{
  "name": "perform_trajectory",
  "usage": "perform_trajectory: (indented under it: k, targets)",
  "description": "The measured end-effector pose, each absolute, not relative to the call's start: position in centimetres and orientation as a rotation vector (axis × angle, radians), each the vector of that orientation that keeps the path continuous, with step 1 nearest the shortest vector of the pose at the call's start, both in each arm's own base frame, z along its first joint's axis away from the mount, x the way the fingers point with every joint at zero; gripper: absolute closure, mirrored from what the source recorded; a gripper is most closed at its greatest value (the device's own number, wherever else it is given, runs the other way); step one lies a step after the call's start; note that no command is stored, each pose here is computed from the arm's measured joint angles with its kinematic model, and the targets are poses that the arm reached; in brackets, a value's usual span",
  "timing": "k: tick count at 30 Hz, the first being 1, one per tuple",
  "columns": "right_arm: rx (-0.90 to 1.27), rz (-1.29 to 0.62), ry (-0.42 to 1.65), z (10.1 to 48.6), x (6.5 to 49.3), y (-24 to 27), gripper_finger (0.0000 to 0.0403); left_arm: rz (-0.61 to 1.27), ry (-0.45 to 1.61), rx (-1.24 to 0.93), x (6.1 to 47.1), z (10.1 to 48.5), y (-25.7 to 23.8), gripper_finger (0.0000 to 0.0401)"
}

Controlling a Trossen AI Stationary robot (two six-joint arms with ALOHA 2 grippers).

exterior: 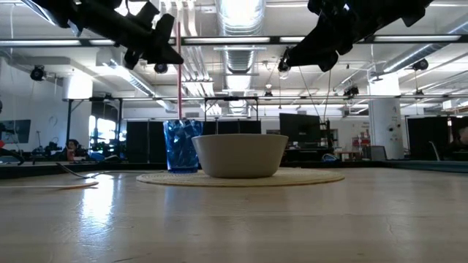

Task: Pick & Place Utensil
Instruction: Put the orange straw into the blue cup on the brown mat

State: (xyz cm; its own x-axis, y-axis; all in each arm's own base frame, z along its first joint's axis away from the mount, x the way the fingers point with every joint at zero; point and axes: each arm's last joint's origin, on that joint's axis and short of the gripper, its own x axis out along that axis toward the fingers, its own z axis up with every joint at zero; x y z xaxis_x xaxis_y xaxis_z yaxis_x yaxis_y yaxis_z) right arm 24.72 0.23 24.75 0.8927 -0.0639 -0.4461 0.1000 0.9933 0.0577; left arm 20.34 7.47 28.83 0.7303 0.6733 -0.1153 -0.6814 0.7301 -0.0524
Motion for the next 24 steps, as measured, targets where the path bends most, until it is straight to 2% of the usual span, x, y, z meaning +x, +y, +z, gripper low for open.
perform_trajectory:
  k: [15,24]
  targets:
    - [0.08,-0.084,0.462,24.7,24.7,0.2,0.0298,0.838,0.181,-0.143,22.2,26.3,8.4,0.0401]
    - [0.079,-0.084,0.463,24.7,24.7,0.2,0.0289,0.885,0.156,-0.256,22.5,25.5,9.2,0.0401]
